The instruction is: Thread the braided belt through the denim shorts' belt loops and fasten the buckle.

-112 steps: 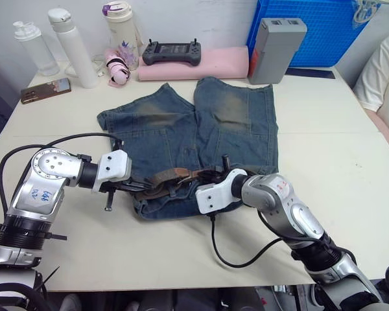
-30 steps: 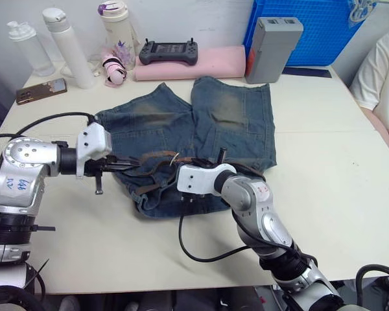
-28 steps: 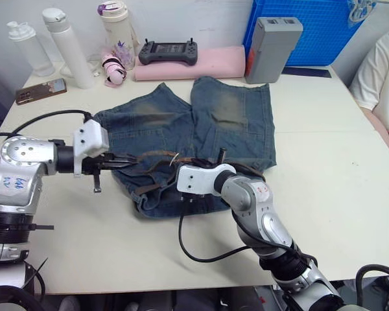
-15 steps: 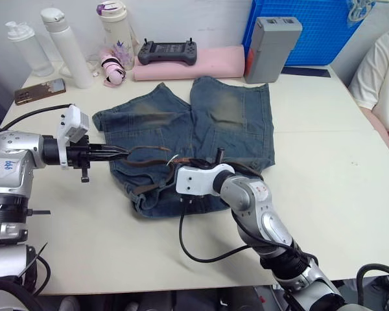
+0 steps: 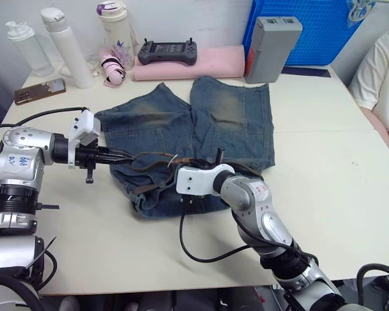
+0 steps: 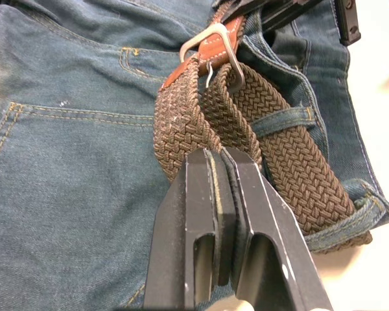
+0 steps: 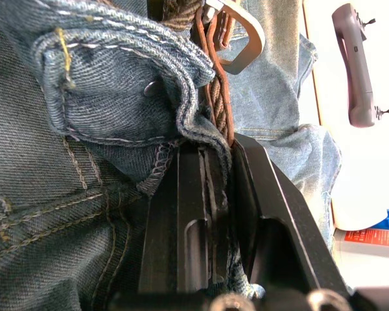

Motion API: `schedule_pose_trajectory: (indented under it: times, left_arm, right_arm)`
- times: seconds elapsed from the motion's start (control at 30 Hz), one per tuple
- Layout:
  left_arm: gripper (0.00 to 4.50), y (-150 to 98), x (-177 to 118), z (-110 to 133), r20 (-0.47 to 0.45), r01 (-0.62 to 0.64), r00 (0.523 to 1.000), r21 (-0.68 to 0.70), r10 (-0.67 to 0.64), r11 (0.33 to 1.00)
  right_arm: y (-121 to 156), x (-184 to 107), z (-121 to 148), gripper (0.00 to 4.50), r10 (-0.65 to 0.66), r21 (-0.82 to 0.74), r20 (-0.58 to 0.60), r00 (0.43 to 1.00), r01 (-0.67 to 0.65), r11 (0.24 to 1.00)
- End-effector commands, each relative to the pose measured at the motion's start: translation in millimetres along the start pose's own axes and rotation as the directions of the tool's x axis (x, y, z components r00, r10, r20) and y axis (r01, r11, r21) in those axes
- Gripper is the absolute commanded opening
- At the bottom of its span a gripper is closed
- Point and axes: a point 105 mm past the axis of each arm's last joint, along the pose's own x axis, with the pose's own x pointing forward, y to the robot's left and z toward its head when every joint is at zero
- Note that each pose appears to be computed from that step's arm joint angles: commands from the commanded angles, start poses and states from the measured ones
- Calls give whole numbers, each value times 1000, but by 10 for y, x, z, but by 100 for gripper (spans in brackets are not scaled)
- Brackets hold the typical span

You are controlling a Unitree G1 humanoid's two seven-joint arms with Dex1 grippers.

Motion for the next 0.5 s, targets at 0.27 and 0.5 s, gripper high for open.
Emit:
schedule_pose_trajectory:
  times: [0.27,0.5]
  left_arm:
    - [0,-52,-107,149,37,38,999,5,-38,999]
    - [0,-81,-140,91,12,48,999,-5,-48,999]
  right_arm:
    - [-49,-33,95,8,-27,-11,36,999,28,1000]
    - [-49,-35,101,8,-26,-14,41,999,27,1000]
